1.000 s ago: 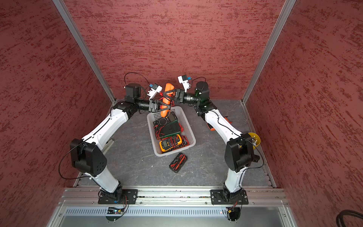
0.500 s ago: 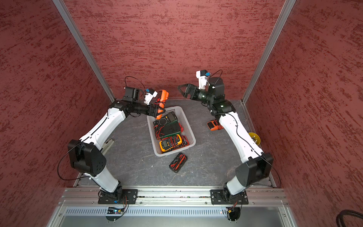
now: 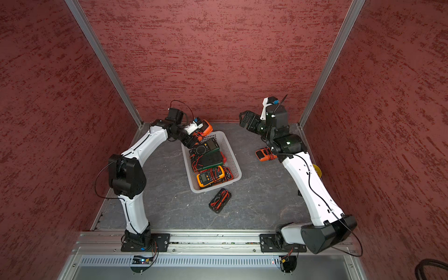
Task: Put the multimeter into the basket
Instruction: Place the multimeter in the basket.
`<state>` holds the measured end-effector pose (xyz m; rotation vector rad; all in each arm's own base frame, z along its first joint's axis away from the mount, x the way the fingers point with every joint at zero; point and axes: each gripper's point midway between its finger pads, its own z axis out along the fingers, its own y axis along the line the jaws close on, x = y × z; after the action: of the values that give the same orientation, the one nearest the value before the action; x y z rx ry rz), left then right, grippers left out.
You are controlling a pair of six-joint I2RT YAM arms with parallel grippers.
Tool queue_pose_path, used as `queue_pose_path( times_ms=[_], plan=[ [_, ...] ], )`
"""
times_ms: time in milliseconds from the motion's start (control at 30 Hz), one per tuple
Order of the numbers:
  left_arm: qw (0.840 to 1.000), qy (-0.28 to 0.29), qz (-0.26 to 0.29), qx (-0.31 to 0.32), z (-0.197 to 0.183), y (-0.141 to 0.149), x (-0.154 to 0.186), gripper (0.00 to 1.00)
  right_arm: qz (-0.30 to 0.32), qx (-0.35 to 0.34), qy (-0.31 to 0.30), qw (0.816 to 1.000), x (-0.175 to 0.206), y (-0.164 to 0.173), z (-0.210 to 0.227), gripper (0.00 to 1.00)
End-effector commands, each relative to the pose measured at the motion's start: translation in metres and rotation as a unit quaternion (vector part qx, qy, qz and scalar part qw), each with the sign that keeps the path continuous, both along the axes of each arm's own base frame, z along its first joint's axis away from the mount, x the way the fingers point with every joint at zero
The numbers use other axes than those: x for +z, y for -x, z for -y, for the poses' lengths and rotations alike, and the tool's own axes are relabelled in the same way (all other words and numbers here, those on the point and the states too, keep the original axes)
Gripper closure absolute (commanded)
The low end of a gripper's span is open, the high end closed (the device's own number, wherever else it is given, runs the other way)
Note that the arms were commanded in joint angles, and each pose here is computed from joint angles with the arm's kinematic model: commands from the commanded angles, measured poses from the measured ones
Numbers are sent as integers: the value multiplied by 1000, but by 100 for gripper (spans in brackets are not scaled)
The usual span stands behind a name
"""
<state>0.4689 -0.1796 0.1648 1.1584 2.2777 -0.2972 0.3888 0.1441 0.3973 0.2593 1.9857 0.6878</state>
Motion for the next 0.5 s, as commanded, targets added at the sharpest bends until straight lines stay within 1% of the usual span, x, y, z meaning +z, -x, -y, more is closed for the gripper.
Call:
queue_pose_path(
  times_ms=[0, 100, 167, 233, 267, 300, 333, 367, 400, 467],
  plan=[
    [996, -36, 66, -57, 8, -15, 14, 64, -4, -42, 8, 999, 3, 14, 20, 1],
    [993, -82, 56, -69, 5, -17, -9, 63, -4, -45, 8, 999, 5, 18, 22, 1],
    [991, -100, 46, -78, 3, -15, -22, 61, -7, -55, 16, 998, 6, 20, 27, 1],
    [990, -111, 41, -82, 1, -13, -32, 54, -18, -73, 28, 997, 2, 20, 35, 1],
    [989, -119, 39, -85, 1, -12, -36, 53, -27, -83, 34, 996, -1, 21, 39, 1],
    [988, -125, 40, -85, 0, -13, -39, 49, -35, -92, 40, 994, -3, 21, 42, 1],
    [987, -131, 41, -86, -1, -13, -42, 36, -43, -98, 44, 993, -6, 21, 44, 1],
    [986, -134, 44, -86, -1, -14, -45, 18, -50, -103, 47, 992, -9, 21, 46, 1],
    [986, -138, 46, -88, 0, -14, -47, 7, -57, -106, 51, 991, -12, 20, 47, 1],
    [984, -146, 48, -90, 1, -14, -51, 0, -70, -112, 59, 989, -18, 19, 49, 1]
  ],
)
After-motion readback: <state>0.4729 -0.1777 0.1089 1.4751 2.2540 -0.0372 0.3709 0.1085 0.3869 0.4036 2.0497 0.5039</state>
